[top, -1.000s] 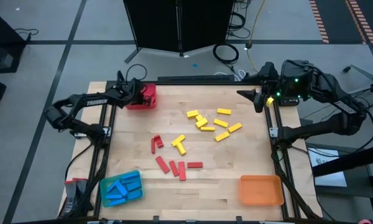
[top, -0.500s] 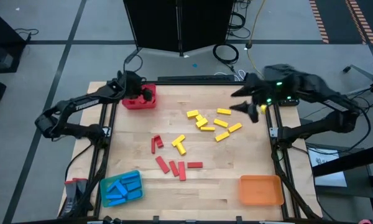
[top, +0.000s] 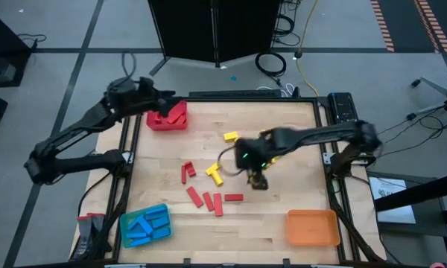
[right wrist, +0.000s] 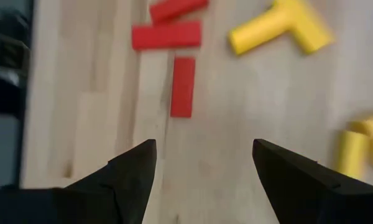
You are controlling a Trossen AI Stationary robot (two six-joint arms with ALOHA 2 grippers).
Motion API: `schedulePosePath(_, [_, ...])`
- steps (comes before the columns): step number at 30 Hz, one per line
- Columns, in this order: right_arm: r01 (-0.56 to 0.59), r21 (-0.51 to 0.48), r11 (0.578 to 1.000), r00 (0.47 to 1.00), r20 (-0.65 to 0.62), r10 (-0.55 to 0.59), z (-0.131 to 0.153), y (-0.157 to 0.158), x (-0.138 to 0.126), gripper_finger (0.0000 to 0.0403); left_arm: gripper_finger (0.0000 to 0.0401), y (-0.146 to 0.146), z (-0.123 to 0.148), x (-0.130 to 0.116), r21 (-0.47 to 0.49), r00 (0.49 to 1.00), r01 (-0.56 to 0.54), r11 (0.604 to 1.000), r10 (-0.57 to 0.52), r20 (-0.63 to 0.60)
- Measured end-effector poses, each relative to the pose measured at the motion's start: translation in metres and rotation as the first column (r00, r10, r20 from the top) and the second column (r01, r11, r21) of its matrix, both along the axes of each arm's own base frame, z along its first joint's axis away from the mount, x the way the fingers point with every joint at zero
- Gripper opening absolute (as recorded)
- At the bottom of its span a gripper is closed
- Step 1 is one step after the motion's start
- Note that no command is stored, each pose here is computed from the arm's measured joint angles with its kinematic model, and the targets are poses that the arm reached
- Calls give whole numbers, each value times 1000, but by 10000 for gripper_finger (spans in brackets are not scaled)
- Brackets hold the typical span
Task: Sort blocks
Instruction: Put the red block into the red bin
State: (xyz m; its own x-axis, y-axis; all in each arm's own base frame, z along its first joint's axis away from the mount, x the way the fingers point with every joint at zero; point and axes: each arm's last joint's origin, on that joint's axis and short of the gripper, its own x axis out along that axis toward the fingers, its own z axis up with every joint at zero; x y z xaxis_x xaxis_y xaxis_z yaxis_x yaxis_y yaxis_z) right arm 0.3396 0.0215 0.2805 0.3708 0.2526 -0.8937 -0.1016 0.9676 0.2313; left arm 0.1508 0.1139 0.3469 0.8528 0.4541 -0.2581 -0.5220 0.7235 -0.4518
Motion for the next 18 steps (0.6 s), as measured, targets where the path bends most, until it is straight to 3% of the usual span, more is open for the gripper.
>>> schedulePosePath(5, [-96, -16, 995, 990, -104, 94, -61, 21, 32, 263, 285, -20, 15, -16, 62, 998, 6, 998, -10, 70])
schedulePosePath(8, [-107, 42, 993, 988, -111, 111, -83, 27, 44, 263, 285, -27, 19, -23, 80, 996, -2, 997, -5, 89])
schedulePosePath(14, [-85, 48, 995, 996, -24, 86, -86, 24, 57, 263, 286, -30, 22, -27, 89, 995, -4, 996, -5, 100])
schedulePosePath(18, [-77, -54, 996, 997, 7, 77, -87, 33, 59, 263, 286, -30, 19, -27, 73, 997, -3, 997, -3, 77])
